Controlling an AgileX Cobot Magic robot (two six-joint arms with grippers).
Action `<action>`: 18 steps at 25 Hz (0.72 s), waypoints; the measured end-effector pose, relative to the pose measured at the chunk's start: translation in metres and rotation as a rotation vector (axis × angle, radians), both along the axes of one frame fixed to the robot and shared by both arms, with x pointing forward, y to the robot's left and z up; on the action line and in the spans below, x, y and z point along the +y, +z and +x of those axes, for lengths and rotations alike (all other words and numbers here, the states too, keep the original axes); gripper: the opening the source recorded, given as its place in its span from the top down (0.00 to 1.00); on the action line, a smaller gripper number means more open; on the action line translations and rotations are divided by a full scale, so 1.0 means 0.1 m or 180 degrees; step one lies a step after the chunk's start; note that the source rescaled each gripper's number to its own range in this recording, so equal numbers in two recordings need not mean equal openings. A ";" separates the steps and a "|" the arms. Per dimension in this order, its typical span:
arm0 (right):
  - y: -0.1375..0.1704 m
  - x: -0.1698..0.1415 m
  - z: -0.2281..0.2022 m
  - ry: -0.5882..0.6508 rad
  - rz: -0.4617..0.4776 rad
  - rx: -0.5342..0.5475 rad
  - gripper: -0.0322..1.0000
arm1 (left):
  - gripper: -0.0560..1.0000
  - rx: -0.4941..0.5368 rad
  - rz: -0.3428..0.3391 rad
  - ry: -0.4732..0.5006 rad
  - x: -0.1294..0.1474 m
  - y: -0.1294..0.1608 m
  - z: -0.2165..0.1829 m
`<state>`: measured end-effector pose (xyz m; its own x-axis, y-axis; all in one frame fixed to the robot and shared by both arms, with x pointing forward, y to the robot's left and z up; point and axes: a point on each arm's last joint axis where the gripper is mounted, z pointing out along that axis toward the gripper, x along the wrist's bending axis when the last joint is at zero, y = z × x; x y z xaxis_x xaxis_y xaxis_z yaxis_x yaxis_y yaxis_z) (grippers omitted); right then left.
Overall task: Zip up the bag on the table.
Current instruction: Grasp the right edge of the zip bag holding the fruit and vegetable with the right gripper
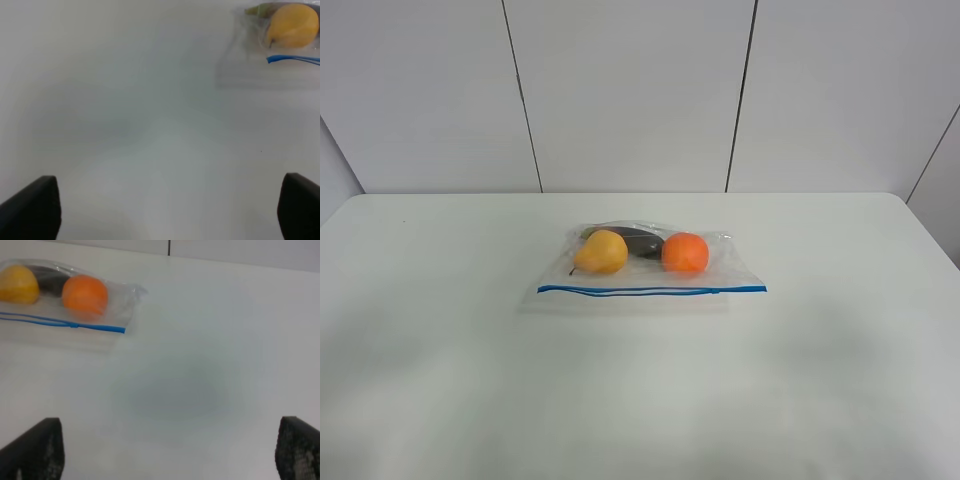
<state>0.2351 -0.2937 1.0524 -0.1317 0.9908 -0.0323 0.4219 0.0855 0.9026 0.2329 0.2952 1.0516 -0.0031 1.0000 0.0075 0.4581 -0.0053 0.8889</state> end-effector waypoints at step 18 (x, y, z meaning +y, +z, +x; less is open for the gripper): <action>0.60 0.12 0.90 0.0068 0.0280 0.1003 0.03 | 0.00 0.0000 0.0000 0.0000 0.00 0.00 0.00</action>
<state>0.3253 -0.2818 1.1121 -0.1423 0.9849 0.0989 0.6807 0.0248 0.7321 0.2329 0.2952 1.0516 -0.0031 1.0000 0.0075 0.4581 -0.0053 0.8889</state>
